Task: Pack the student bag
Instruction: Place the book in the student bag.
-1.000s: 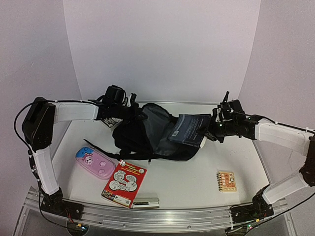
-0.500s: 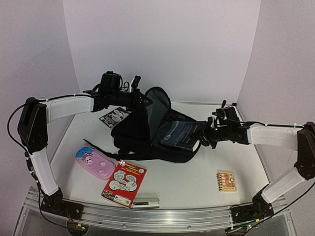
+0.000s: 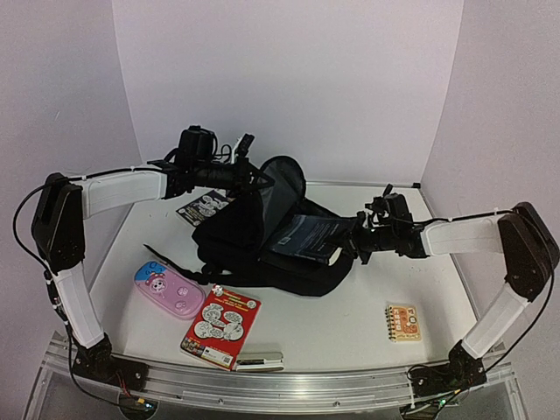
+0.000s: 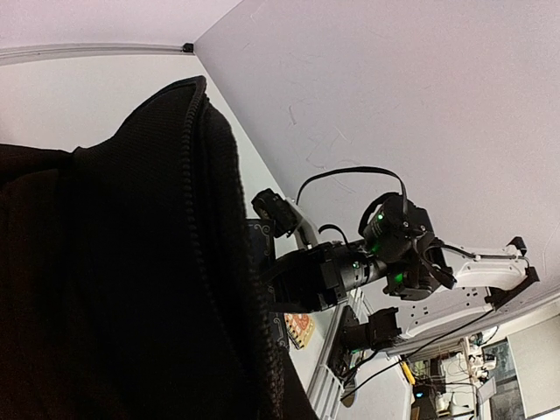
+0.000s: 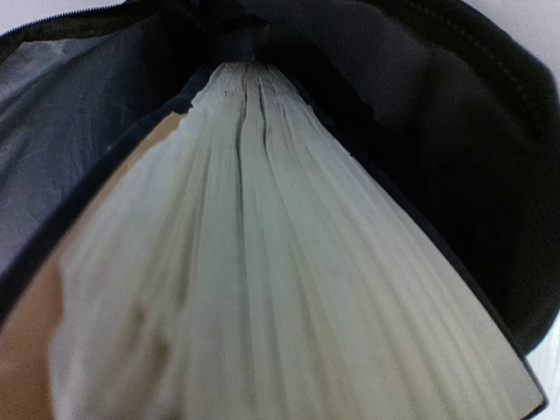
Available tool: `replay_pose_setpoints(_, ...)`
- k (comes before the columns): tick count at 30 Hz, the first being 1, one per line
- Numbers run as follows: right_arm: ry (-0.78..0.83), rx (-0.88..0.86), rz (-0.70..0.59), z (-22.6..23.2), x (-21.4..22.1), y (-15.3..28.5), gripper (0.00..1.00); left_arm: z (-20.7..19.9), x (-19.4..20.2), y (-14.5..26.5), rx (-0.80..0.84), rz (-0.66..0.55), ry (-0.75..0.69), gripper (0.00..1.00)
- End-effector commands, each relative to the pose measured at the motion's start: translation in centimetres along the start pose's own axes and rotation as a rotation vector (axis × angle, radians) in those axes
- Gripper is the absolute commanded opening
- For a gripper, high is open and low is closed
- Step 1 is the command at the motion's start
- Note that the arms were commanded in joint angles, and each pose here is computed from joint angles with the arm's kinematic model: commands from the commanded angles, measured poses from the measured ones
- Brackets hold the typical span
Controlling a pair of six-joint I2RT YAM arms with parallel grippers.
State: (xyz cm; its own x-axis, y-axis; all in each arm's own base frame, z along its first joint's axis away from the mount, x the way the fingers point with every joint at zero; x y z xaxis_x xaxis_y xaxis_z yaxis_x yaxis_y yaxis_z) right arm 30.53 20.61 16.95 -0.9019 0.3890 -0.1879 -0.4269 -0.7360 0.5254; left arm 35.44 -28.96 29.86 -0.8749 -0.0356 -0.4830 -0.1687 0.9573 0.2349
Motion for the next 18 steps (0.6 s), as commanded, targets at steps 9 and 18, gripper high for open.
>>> replay_pose_setpoints(9, 0.102, -0.351, -0.107, 6.7, -3.4, 0.1, 0.0, -4.5, -1.6, -1.0, 0.145, -0.001, -0.129, 0.0)
replay_pose_setpoints(18, 0.117, -0.336, -0.072, 6.7, -3.9, -4.5, 0.0, -5.9, -1.1, -4.3, 0.203, 0.057, -0.145, 0.0)
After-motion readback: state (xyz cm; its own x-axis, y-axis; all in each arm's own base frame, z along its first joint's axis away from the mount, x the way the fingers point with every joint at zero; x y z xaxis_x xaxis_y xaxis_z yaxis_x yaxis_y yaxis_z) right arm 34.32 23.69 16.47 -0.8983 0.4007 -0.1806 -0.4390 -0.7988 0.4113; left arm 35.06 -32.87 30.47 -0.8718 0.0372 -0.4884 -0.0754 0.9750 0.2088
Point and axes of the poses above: each gripper's point midway between its finger pads, its own y axis back along the fingers, its own z axis along the line the jaws close on, x = y × z, the point moved 10 cm from there along y, back along the fingers, and after that the axes turned 8 degrees about y, right-handed, at the moved point
